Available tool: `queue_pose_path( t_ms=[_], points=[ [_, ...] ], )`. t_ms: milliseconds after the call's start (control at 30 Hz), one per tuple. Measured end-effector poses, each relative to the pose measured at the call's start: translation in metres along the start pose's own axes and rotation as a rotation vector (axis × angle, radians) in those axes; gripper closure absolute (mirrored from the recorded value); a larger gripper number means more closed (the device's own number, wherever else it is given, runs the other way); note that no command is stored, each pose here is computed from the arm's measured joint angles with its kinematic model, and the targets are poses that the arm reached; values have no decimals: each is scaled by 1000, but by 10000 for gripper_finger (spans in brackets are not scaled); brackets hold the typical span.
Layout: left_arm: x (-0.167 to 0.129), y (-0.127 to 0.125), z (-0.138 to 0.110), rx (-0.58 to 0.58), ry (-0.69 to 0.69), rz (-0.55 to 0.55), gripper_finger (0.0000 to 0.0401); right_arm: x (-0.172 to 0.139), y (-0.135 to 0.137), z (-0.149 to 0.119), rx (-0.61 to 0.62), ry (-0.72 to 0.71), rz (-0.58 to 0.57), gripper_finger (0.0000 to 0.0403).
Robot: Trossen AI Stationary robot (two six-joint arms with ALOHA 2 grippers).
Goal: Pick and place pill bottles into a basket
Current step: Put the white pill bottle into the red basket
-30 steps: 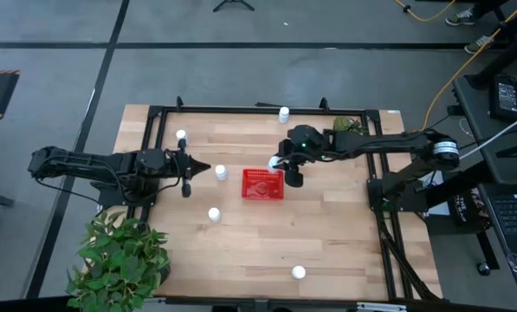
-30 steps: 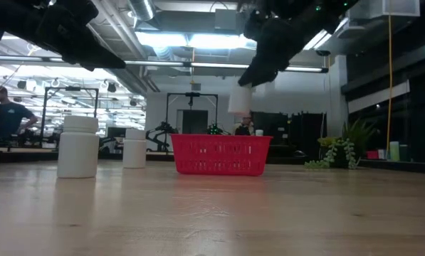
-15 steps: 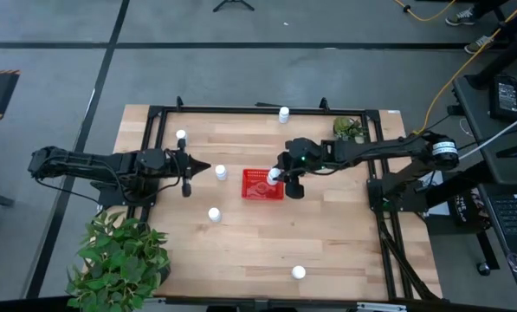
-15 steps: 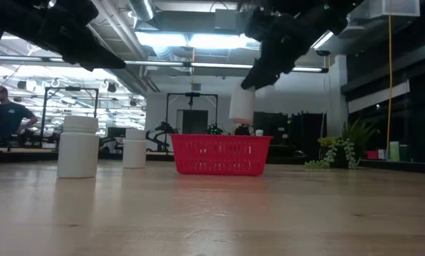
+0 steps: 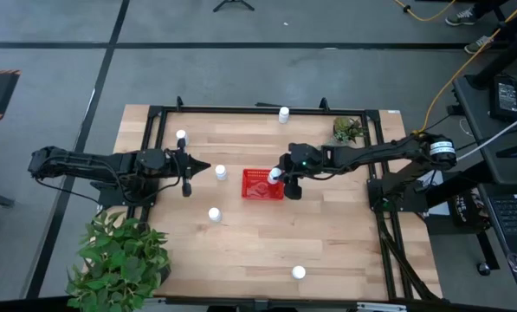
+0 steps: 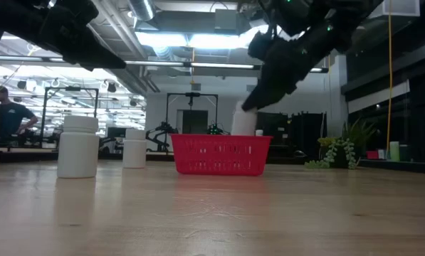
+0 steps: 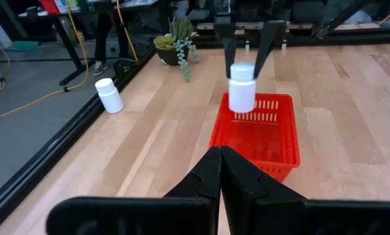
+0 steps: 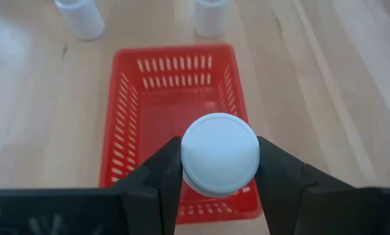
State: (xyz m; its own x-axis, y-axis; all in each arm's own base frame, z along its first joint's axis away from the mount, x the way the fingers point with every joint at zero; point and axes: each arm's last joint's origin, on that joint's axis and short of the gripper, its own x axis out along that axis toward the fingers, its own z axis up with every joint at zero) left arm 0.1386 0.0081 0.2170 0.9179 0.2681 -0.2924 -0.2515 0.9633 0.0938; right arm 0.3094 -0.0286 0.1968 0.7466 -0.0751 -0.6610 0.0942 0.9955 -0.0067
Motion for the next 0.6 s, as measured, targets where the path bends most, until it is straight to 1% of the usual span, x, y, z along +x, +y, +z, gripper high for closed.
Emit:
queue_pose_path(
  t_ms=[300, 500, 600],
  points=[
    [0, 0, 0, -1, -5, 0, 394, 24, -1, -12, 1, 50, -2, 250],
    [0, 0, 1, -1, -5, 0, 393, 29, -1, -16, 3, 75, -4, 250],
    [0, 0, 1, -1, -5, 0, 394, 29, -1, -16, 0, 73, -33, 250]
  ],
)
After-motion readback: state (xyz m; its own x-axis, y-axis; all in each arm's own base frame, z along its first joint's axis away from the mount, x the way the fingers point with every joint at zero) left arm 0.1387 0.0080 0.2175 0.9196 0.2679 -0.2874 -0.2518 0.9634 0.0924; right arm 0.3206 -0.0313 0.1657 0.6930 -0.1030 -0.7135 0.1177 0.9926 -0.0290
